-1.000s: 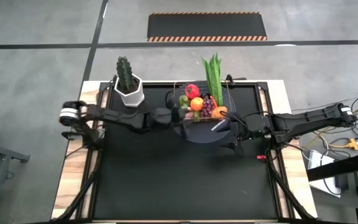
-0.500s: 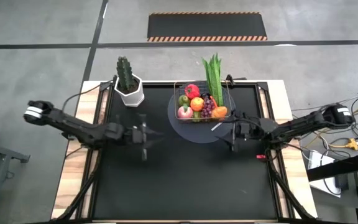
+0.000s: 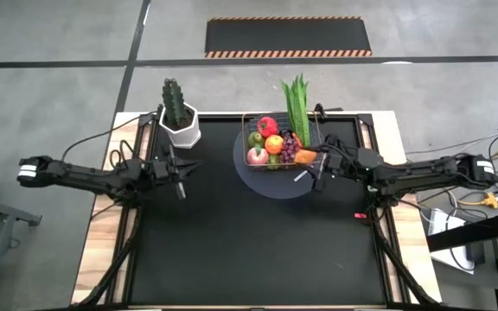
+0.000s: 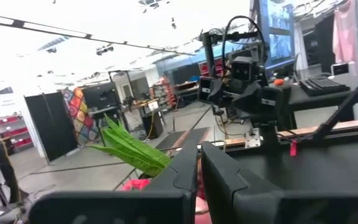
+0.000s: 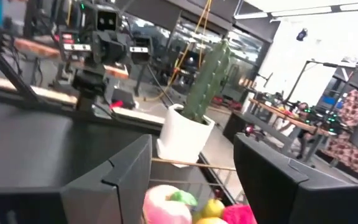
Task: Build produce basket
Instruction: Return to Home Position
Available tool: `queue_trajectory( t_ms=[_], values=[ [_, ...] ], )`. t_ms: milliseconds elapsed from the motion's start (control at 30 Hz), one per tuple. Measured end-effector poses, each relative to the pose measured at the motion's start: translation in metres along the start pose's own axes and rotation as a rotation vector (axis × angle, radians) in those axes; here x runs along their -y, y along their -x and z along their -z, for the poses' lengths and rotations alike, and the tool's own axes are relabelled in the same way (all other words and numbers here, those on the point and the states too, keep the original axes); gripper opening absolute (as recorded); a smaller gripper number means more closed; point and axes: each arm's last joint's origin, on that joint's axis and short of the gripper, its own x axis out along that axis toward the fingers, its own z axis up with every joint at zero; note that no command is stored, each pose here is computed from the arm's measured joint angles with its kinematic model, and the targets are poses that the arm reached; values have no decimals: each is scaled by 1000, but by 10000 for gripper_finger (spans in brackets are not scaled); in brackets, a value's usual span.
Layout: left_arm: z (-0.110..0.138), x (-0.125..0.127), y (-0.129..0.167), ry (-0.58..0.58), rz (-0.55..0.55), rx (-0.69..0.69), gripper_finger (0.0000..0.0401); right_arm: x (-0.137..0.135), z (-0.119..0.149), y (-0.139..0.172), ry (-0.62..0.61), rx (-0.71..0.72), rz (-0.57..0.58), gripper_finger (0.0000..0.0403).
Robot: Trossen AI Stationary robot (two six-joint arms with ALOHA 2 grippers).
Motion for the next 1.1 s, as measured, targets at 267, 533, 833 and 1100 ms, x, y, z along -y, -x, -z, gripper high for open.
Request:
queue_trajectory(
  t_ms=[267, 533, 833, 1100],
  values=[
    [20, 0, 22, 47, 3, 6, 3, 2, -3, 20, 10, -34, -15, 207],
    [27, 0, 29, 70, 10, -13, 3, 3, -2, 47, -16, -62, -26, 207],
    [25, -1, 31, 77, 6, 0, 3, 10, -15, 82, -44, 12, 3, 207],
    [25, -1, 32, 80, 6, -1, 3, 7, -12, 99, -50, 88, -56, 207]
  ],
)
